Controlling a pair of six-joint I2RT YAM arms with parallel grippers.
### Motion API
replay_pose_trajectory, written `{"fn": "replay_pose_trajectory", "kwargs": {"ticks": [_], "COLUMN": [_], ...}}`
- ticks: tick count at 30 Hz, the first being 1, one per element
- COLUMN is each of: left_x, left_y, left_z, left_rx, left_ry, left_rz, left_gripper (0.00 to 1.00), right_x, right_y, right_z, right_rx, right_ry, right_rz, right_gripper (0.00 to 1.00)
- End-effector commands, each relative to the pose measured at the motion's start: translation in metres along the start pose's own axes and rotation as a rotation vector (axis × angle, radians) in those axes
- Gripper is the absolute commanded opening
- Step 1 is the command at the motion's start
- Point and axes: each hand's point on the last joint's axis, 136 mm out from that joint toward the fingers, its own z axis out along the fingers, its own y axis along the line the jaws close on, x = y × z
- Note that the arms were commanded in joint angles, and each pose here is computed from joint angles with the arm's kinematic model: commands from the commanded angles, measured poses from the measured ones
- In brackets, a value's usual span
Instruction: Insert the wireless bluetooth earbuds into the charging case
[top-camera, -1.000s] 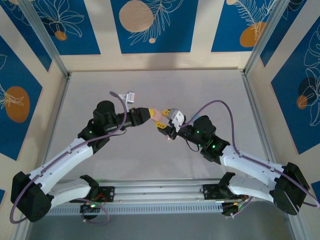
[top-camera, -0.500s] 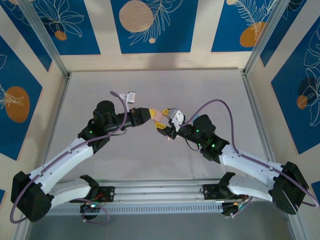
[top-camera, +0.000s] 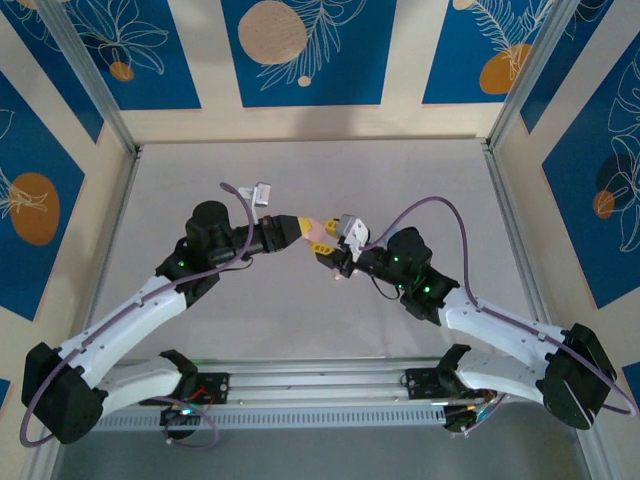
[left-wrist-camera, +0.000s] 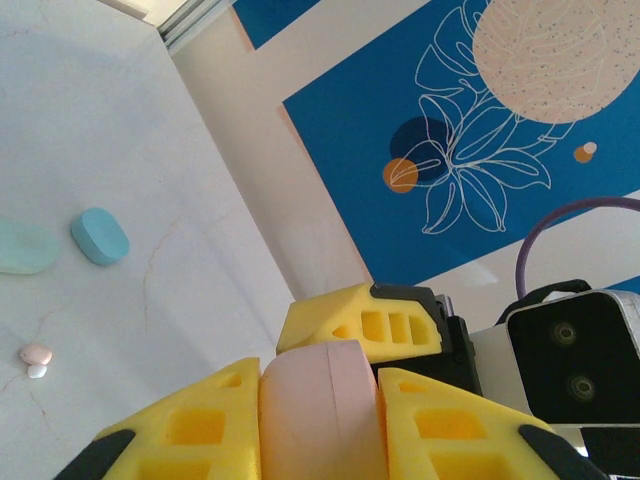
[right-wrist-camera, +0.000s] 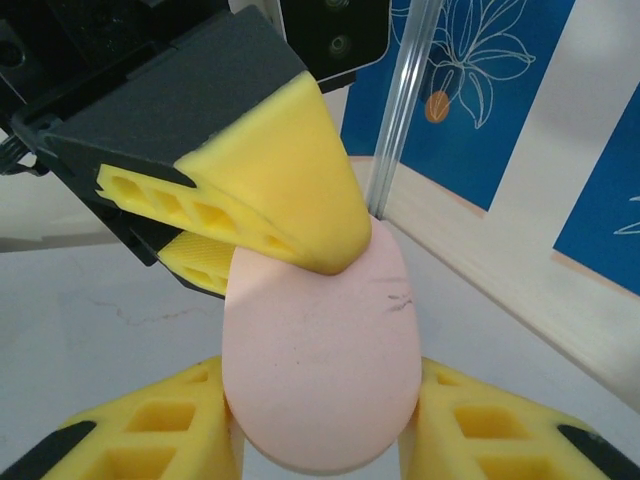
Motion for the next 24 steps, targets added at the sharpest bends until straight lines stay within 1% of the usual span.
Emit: {"fn": "replay_pose_trajectory", "kwargs": {"ticks": [1,2,3,6,8,9,12,15,19,24], "left_x": [0.001,0.0,-0.001,0.0,0.003,0.007,0.024,0.042,0.052,0.058], "left_y": [-0.011,-0.011,-0.012,-0.02,-0.027,-0.031,-0.043,-0.052,-0.054,-0.056], "left_z": [-0.003,-0.004,-0.005,-0.012,-0.016,-0.018,-0.025,-0.031,-0.037,-0.043], "left_rx": [0.033,0.03,0.029,0.052,0.092,0.122,0.219,0.31,0.332,0.351], "left_ry": [-0.002,-0.007,-0.015,-0.027,-0.031,-0.029,0.003,0.066,0.1,0.1], "left_rz": [0.053,0.071,0.101,0.244,0.363,0.431,0.595,0.696,0.78,0.861], "left_gripper": [0.27,0.33,0.42,0.52,0.6,0.62,0.64,0.64,0.61,0.57], "right_x": [-0.025,-0.024,-0.023,-0.02,-0.018,-0.016,-0.016,-0.022,-0.032,-0.034], "right_y": [0.004,0.007,0.01,0.026,0.035,0.038,0.047,0.049,0.052,0.05], "right_z": [-0.002,-0.003,-0.003,-0.008,-0.01,-0.011,-0.014,-0.017,-0.021,-0.02], "right_rx": [-0.058,-0.08,-0.111,-0.243,-0.321,-0.348,-0.421,-0.472,-0.532,-0.556], "right_ry": [-0.044,-0.032,-0.016,0.03,0.066,0.086,0.117,0.114,0.103,0.135], "right_rz": [0.042,0.064,0.087,0.16,0.214,0.241,0.3,0.337,0.357,0.399], "right_gripper": [0.35,0.35,0.34,0.34,0.34,0.34,0.34,0.34,0.34,0.34]}}
